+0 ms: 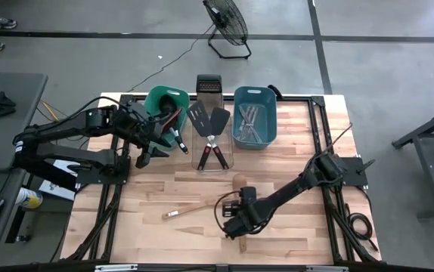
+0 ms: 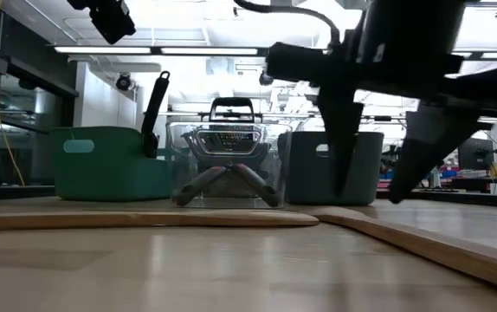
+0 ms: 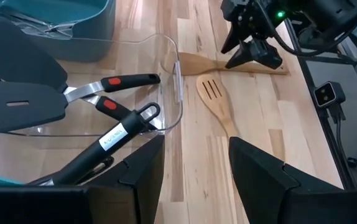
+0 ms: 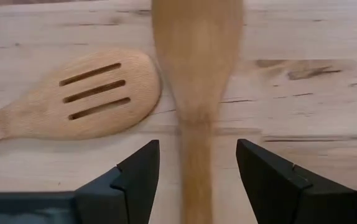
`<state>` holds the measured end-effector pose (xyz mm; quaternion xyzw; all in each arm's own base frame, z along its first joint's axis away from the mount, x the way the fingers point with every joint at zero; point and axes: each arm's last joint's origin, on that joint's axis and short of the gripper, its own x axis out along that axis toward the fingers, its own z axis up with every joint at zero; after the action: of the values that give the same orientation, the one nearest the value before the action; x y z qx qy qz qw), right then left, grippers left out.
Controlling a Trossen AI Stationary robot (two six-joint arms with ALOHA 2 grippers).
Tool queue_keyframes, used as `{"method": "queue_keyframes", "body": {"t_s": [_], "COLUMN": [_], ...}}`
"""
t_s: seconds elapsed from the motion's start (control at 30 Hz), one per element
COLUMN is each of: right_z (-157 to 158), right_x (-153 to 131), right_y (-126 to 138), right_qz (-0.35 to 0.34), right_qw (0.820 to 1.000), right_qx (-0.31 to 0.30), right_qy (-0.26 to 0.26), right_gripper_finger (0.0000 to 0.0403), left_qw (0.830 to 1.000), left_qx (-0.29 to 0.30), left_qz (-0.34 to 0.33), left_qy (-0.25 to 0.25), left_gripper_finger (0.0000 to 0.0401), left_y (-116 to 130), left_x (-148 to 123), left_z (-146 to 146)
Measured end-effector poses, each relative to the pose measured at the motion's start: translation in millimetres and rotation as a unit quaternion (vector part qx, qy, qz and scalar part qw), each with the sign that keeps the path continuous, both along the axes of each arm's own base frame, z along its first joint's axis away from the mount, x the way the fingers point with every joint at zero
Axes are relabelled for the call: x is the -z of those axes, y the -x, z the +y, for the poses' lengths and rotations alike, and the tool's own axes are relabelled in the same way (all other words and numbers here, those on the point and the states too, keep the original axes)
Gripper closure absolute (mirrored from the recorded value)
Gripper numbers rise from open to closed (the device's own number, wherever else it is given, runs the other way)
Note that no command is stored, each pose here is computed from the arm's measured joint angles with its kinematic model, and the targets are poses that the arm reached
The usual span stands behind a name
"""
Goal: Pick & Place Kitchen Items
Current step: Put the wooden serving spoon into the green bin
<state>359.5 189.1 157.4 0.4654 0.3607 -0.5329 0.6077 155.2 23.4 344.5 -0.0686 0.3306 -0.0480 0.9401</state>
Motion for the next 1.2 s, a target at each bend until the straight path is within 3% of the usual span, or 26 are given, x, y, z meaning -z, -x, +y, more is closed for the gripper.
{"method": "queue_keyframes", "body": {"t_s": [0.33,0.5,1.03,1.2], "right_z": [-28,-38,-33,-39], "right_x": [3,3,21,22], "right_y": [-17,-22,-14,-16], "right_qz": [0.045,0.045,0.050,0.056], "right_qw": [0.996,0.996,0.988,0.986], "right_qx": [-0.024,-0.026,-0.034,-0.039], "right_qy": [-0.072,-0.079,-0.142,-0.152], "right_gripper_finger": [0.0199,0.0199,0.0200,0.0220], "left_qw": [1.000,1.000,1.000,1.000], "left_qx": [-0.003,-0.003,-0.004,-0.004], "left_qz": [0.004,0.004,0.004,0.004], "left_qy": [0.005,0.005,0.006,0.006], "left_gripper_finger": [0.0224,0.0224,0.0224,0.0224], "left_y": [0,0,0,0], "left_x": [0,0,0,0], "left_z": [0,0,0,0]}}
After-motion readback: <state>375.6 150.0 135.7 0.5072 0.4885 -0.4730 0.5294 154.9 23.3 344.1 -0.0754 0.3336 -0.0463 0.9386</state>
